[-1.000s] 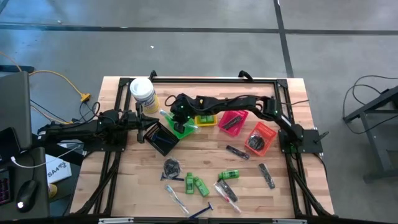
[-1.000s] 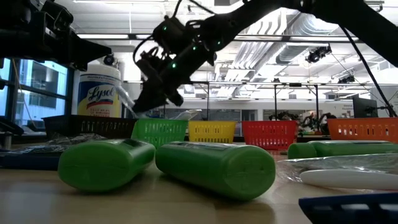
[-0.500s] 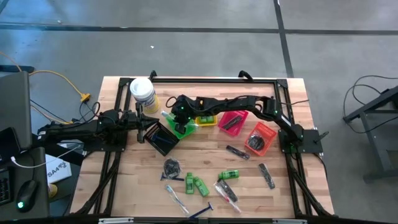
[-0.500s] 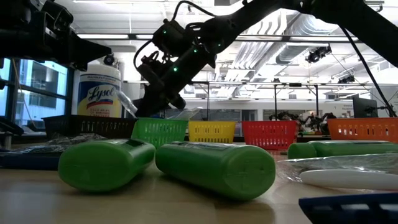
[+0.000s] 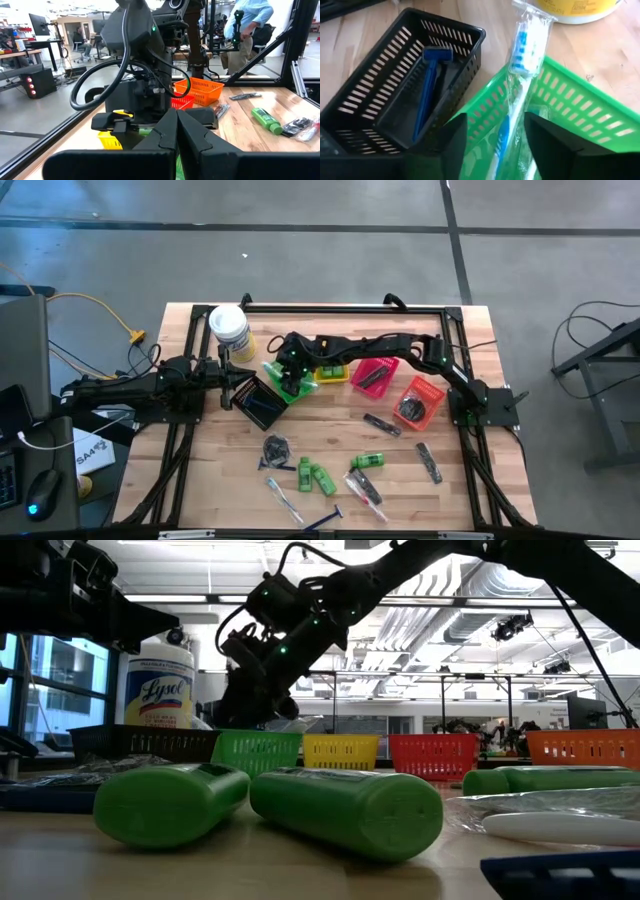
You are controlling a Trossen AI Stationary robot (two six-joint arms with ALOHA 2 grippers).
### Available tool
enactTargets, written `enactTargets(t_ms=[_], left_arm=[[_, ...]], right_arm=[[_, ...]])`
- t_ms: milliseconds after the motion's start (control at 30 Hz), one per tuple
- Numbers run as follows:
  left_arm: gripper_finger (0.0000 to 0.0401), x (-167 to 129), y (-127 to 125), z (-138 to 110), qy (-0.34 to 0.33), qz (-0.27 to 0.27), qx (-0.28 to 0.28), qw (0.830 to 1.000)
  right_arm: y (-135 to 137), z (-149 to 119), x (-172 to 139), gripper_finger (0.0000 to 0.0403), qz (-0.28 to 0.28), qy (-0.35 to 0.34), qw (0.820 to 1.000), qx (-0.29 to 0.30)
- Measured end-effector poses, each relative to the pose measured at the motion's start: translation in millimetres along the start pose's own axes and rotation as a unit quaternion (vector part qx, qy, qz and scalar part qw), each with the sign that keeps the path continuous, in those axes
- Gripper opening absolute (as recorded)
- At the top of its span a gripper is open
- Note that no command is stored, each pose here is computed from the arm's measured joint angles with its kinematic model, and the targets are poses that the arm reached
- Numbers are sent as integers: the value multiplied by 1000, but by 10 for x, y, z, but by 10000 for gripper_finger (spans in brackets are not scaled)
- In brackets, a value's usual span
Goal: Pick & Place Travel size toiletries
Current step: Put the blue razor into the black bin
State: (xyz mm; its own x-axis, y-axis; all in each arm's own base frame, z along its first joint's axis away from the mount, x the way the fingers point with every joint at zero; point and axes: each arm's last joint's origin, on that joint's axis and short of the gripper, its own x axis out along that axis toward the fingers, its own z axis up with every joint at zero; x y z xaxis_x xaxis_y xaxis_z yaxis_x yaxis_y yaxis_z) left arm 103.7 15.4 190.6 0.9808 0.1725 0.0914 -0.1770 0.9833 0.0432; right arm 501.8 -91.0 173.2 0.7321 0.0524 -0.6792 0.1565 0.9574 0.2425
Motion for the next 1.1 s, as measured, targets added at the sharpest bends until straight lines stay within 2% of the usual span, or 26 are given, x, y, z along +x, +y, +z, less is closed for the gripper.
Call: enactTargets(t_ms=[167,300,433,600,667,733,867,967,1100], left_arm=[[0,0,0,0,0,0,0,1000],[0,0,0,-1,1,0,0,1000],[0,0,0,-6,3,0,0,1000],[0,0,0,-8,4,0,0,1000],[0,0,0,-9,5,0,0,1000],[0,0,-1,-14,7,0,0,1000],[0,0,-1,-20,10,0,0,1000],[0,0,-1,-19,10,0,0,1000],[0,0,-1,-19,10,0,0,1000]], right_arm=[[67,131,-223,225,7,-12,1000,2],[264,344,-671,220,20,-38,999,-21],[678,488,-1219,174,-2,-73,992,-99],[1163,504,-1999,69,40,-153,970,-183],[1240,427,-2327,25,39,-174,963,-204],[1256,306,-2632,10,44,-201,954,-217],[1193,-70,-3158,8,87,-277,930,-224],[1091,-462,-3461,8,103,-326,916,-211],[907,-1057,-3664,8,98,-354,913,-178]])
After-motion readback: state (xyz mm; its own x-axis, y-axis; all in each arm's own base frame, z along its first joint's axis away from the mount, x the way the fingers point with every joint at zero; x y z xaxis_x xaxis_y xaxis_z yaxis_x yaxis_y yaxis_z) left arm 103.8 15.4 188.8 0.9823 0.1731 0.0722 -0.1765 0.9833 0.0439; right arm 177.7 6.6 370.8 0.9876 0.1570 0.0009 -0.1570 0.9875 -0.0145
